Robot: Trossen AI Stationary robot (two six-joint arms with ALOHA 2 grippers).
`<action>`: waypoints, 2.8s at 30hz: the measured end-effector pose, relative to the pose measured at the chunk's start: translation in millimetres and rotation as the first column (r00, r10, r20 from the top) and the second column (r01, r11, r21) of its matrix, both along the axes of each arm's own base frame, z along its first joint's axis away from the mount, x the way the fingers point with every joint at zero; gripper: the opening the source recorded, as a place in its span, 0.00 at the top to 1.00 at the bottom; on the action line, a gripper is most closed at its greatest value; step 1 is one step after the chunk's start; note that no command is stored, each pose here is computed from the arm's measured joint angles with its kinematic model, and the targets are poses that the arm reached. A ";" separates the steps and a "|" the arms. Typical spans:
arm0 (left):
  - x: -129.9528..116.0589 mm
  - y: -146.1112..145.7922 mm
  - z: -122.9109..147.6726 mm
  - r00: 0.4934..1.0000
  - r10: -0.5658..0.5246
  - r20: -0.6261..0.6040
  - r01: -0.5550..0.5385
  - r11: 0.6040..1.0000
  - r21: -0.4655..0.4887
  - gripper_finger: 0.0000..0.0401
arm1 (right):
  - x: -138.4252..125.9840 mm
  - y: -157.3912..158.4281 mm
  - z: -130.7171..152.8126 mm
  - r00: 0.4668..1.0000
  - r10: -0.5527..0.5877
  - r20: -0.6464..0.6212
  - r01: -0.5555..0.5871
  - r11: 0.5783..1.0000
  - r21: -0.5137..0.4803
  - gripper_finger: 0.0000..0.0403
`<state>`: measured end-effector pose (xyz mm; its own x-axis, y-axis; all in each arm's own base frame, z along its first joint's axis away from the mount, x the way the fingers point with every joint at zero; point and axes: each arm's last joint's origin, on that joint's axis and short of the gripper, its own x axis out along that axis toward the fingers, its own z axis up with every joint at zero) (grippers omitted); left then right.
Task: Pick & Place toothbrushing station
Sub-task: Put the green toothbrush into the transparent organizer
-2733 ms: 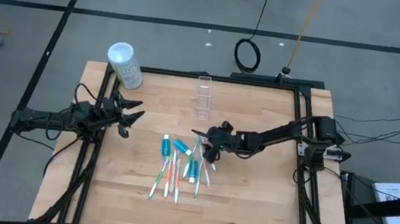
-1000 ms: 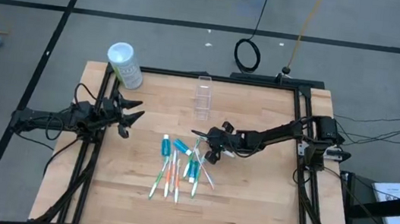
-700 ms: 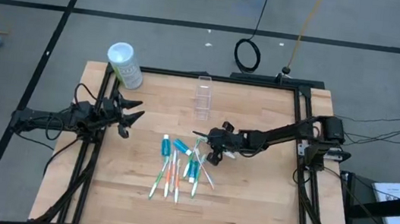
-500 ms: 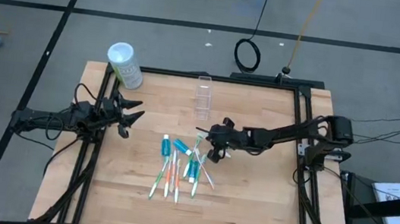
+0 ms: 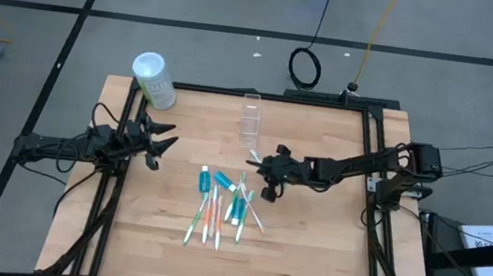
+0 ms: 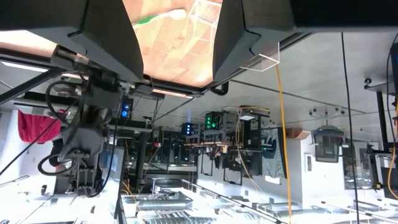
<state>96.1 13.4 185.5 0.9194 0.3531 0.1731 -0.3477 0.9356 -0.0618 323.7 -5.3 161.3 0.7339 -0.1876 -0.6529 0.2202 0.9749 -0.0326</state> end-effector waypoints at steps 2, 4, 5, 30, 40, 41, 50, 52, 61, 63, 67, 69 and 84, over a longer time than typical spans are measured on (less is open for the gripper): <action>0.0 0.0 -0.1 1.000 0.000 0.000 0.000 1.000 0.000 0.50 | -4.5 -3.8 -3.6 0.998 -0.033 -0.062 0.031 0.999 -0.028 0.91; 0.0 0.0 -0.1 1.000 0.000 -0.001 0.000 1.000 0.000 0.50 | -8.4 -9.3 -7.2 0.991 -0.081 -0.109 0.079 0.996 -0.030 0.83; 0.0 0.0 -0.1 1.000 0.000 -0.001 0.000 1.000 0.000 0.50 | -9.4 -11.9 -7.9 0.988 -0.107 -0.116 0.104 0.994 -0.027 0.79; 0.0 0.0 -0.1 1.000 0.000 -0.001 0.000 1.000 0.000 0.50 | 6.6 -34.7 -68.8 0.970 -0.167 -0.178 0.180 0.982 0.060 0.68; 0.0 0.0 0.0 1.000 0.000 0.000 0.000 1.000 0.000 0.50 | 0.2 -34.2 -75.3 0.952 -0.162 -0.259 0.183 0.981 0.061 0.96; 0.0 0.0 -0.1 1.000 0.000 0.000 0.000 1.000 0.000 0.50 | -0.3 -34.2 -75.7 0.951 -0.162 -0.264 0.184 0.981 0.060 0.97; 0.0 0.0 -0.1 1.000 0.000 -0.001 0.000 1.000 0.000 0.50 | 1.9 -30.7 -40.4 0.985 -0.117 -0.128 0.123 0.991 0.043 1.00; 0.0 0.0 -0.1 1.000 0.000 0.000 0.000 1.000 0.000 0.50 | 0.8 -27.3 -30.4 0.991 -0.091 -0.099 0.096 0.994 0.042 0.99; 0.0 0.0 -0.1 1.000 0.000 -0.001 0.000 1.000 0.000 0.50 | -6.7 -14.9 3.8 0.998 -0.055 0.018 0.055 0.998 0.024 1.00; 0.0 0.0 0.0 1.000 0.000 0.000 0.000 1.000 0.000 0.50 | -11.6 -16.7 0.8 0.998 -0.060 -0.030 0.060 0.998 0.022 0.99; 0.0 0.0 -0.1 1.000 0.000 -0.001 0.000 1.000 0.000 0.50 | -24.9 -19.6 -9.0 0.978 -0.061 -0.200 0.064 0.998 0.009 0.89; 0.0 0.0 0.0 1.000 0.000 0.000 0.000 1.000 0.000 0.50 | -30.5 -19.2 -13.0 0.961 -0.075 -0.265 0.084 0.996 0.022 0.80; 0.0 0.0 0.0 1.000 0.000 0.000 0.000 1.000 0.000 0.50 | -50.1 -21.4 -51.0 0.944 -0.112 -0.311 0.150 0.983 0.104 0.62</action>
